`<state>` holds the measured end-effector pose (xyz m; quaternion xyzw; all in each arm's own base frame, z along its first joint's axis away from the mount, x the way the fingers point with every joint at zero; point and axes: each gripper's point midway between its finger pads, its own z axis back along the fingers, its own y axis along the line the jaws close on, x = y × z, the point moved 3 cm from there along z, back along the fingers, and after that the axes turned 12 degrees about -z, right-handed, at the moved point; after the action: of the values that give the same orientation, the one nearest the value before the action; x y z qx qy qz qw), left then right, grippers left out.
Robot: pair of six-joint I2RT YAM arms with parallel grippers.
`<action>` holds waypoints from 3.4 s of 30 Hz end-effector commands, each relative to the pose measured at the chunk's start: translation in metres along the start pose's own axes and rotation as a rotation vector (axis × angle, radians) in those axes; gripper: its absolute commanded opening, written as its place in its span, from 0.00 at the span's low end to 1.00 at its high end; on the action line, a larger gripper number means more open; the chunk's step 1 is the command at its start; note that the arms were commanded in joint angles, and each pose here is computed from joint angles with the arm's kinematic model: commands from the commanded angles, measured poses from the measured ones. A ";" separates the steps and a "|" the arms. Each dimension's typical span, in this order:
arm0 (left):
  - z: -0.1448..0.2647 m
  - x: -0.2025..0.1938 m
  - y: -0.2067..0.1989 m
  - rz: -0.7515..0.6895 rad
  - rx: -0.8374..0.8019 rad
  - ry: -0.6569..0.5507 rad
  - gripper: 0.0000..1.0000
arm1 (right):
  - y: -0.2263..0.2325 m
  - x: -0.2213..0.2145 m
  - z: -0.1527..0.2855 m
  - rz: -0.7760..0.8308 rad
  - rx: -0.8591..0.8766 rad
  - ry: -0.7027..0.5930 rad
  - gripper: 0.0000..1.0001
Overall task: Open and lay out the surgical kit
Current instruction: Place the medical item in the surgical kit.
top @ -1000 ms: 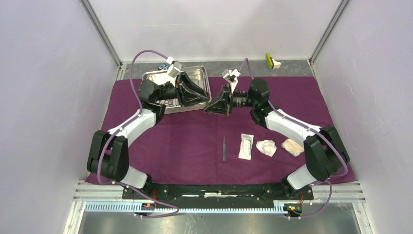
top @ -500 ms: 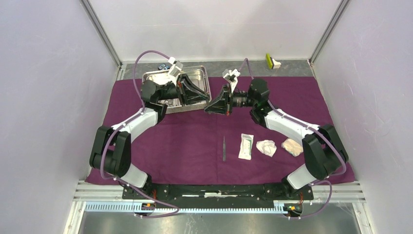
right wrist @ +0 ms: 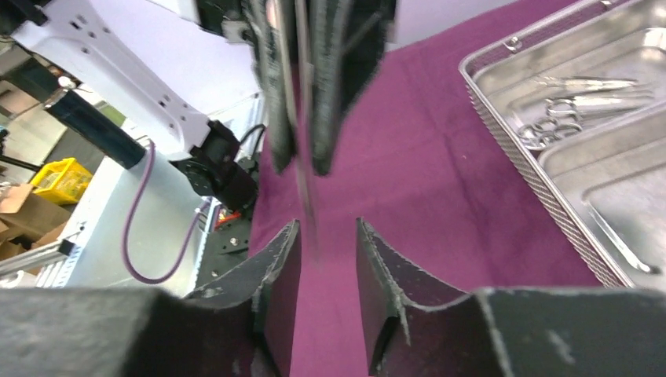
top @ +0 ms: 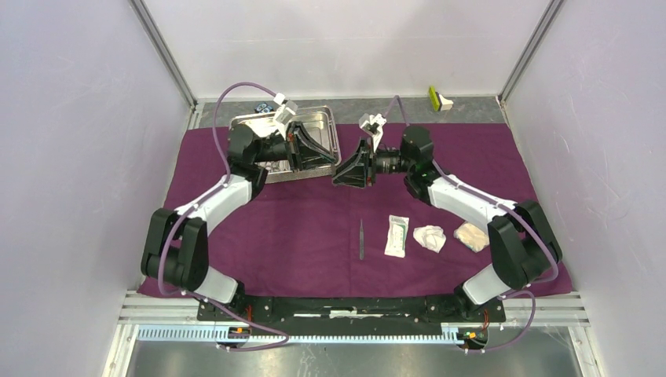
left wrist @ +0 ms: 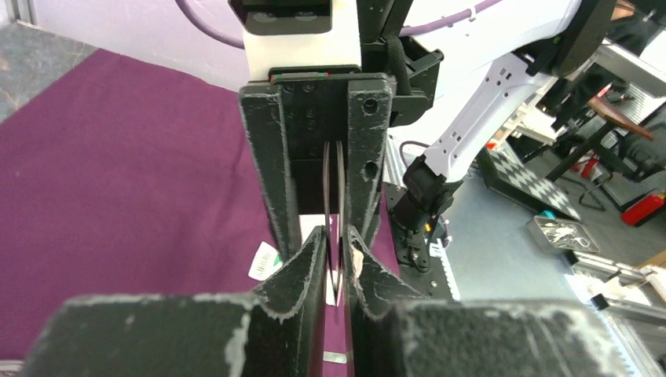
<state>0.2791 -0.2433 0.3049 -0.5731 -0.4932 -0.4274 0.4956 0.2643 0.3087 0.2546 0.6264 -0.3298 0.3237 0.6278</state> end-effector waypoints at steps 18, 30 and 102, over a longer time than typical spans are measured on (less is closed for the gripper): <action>0.111 -0.102 -0.022 0.186 0.657 0.726 0.18 | -0.046 -0.004 0.082 0.375 -0.434 0.096 0.54; 0.122 -0.136 -0.034 0.387 0.827 0.705 0.11 | -0.062 -0.016 0.117 0.363 -0.597 0.147 0.54; 0.095 -0.190 -0.020 0.918 1.092 0.703 0.02 | -0.067 -0.019 0.196 0.451 -0.838 0.067 0.57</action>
<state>0.2405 -0.1714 0.1051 -0.2011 -0.1734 -0.0455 0.9630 0.2995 0.1079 0.1850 0.2104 -0.5223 0.3077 0.7670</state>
